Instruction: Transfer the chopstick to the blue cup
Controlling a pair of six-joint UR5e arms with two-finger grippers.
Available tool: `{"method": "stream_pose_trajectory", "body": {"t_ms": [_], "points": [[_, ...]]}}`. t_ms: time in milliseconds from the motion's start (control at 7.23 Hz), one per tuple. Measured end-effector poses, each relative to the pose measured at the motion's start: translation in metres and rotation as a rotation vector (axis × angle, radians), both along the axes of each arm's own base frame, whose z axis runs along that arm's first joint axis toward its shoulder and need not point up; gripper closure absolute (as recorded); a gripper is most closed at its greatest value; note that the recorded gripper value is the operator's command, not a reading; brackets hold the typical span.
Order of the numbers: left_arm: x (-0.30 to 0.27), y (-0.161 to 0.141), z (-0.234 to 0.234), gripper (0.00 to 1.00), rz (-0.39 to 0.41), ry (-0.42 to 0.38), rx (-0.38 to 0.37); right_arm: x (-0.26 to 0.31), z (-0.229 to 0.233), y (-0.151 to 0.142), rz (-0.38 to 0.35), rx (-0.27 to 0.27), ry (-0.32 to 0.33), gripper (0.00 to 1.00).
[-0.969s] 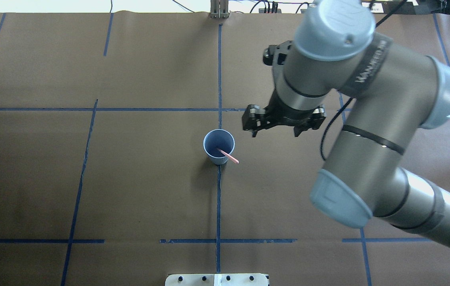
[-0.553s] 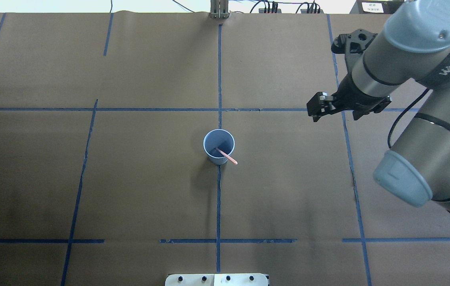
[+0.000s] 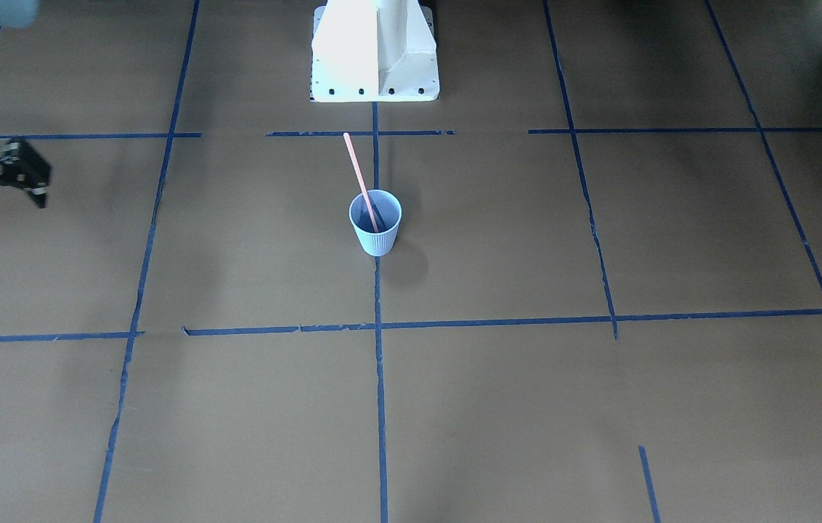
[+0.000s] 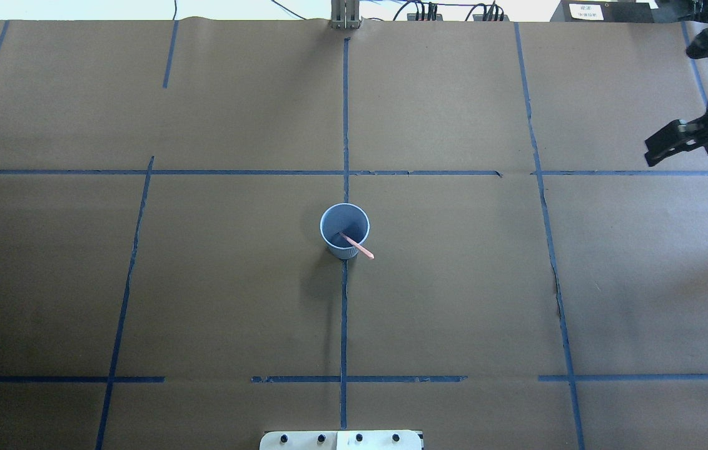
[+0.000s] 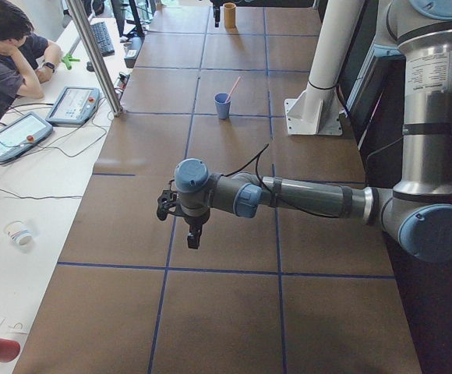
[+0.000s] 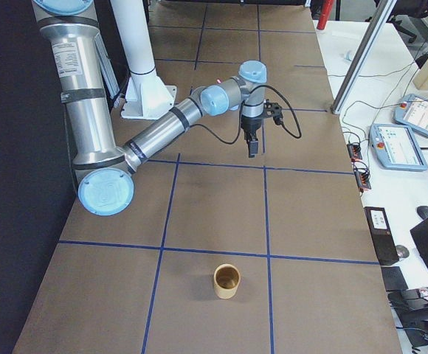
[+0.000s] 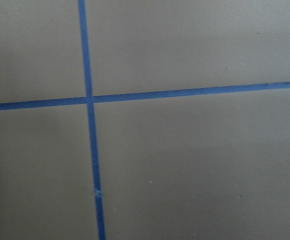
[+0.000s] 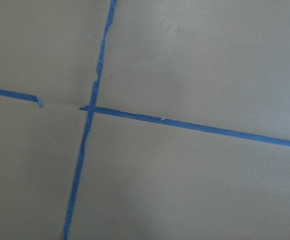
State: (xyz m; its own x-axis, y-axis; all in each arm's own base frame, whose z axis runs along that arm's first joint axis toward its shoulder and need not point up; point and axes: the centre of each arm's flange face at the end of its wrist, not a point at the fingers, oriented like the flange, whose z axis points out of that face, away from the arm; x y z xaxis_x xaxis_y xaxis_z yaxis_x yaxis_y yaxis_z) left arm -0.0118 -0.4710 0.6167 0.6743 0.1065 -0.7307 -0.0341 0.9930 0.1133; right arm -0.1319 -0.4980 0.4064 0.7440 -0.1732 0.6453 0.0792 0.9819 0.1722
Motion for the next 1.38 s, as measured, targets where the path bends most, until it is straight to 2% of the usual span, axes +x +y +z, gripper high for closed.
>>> {"method": "stream_pose_trajectory", "body": {"t_ms": [277,553,830,969,1384], "points": [[-0.031,0.007,0.030,0.00,0.007,-0.013,-0.010,0.068,0.092,-0.012,-0.002,0.021,-0.078,0.00],[-0.038,0.012,0.040,0.00,0.037,-0.018,-0.050,0.107,0.138,-0.011,0.036,0.011,-0.118,0.00],[-0.040,0.017,0.045,0.00,0.052,-0.018,-0.062,0.130,0.193,-0.002,0.061,-0.061,-0.100,0.00],[-0.040,0.018,0.046,0.00,0.054,-0.018,-0.065,0.149,0.219,0.002,0.070,-0.079,-0.093,0.00],[-0.040,0.017,0.044,0.00,0.055,-0.017,-0.061,0.211,0.253,0.022,0.135,-0.091,-0.097,0.00]]}}
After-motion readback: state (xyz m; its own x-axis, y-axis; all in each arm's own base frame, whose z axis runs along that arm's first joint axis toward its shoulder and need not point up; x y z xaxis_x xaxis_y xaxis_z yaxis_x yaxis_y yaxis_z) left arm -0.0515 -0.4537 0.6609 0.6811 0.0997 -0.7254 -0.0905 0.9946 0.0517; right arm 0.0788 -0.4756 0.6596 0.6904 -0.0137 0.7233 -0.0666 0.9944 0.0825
